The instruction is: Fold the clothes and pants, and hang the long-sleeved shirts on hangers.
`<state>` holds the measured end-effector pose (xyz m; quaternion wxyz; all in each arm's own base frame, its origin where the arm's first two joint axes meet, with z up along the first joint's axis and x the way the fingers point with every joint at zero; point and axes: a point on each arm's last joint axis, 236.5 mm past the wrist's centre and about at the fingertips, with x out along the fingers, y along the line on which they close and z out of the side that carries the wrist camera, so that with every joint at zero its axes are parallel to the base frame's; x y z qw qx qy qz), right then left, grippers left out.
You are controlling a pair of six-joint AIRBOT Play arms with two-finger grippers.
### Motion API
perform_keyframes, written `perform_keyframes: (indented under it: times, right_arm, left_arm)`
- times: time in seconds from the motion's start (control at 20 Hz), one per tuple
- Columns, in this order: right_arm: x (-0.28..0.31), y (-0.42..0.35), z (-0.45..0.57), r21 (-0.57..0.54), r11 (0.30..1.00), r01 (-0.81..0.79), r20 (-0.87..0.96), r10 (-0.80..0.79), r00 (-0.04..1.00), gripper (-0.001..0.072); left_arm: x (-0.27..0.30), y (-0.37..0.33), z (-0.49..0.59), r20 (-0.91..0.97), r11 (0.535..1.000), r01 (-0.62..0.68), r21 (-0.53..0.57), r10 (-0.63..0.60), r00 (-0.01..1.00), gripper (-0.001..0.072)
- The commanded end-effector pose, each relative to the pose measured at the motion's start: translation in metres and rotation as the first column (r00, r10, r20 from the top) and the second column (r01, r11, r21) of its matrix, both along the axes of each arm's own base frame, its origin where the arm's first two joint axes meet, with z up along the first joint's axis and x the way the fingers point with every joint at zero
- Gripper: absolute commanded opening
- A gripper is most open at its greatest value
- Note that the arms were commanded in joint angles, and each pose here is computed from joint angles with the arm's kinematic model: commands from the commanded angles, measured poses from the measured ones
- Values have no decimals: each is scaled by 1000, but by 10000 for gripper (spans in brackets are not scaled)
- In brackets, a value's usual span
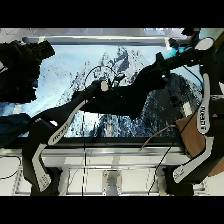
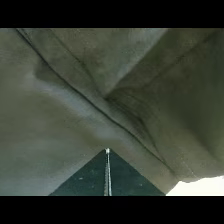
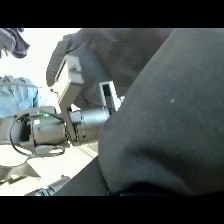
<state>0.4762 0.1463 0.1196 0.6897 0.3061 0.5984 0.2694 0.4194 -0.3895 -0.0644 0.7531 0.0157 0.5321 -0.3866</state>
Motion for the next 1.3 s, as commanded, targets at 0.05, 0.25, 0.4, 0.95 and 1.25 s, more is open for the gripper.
perform_keyframes:
  times: [0.05,0.25,0.4,0.95,1.25]
  right_arm:
    - [-3,61,-4,-36,997,-62,54,64,996,8]
    - [-20,128,-17,-113,985,-128,87,138,987,9]
    - [-21,191,-18,-146,980,-136,215,165,962,9]
    - [-64,229,-45,-261,926,-272,181,324,929,564]
    - [-27,15,-80,-625,764,-159,-19,189,982,552]
  left_arm:
    - [41,43,56,84,993,-100,-54,105,991,21]
    - [63,127,135,146,978,-191,-85,201,969,21]
    - [64,187,179,171,960,-264,-96,277,946,21]
    - [51,298,237,221,908,-408,-93,419,881,21]
    - [51,304,237,221,904,-419,-92,428,876,21]
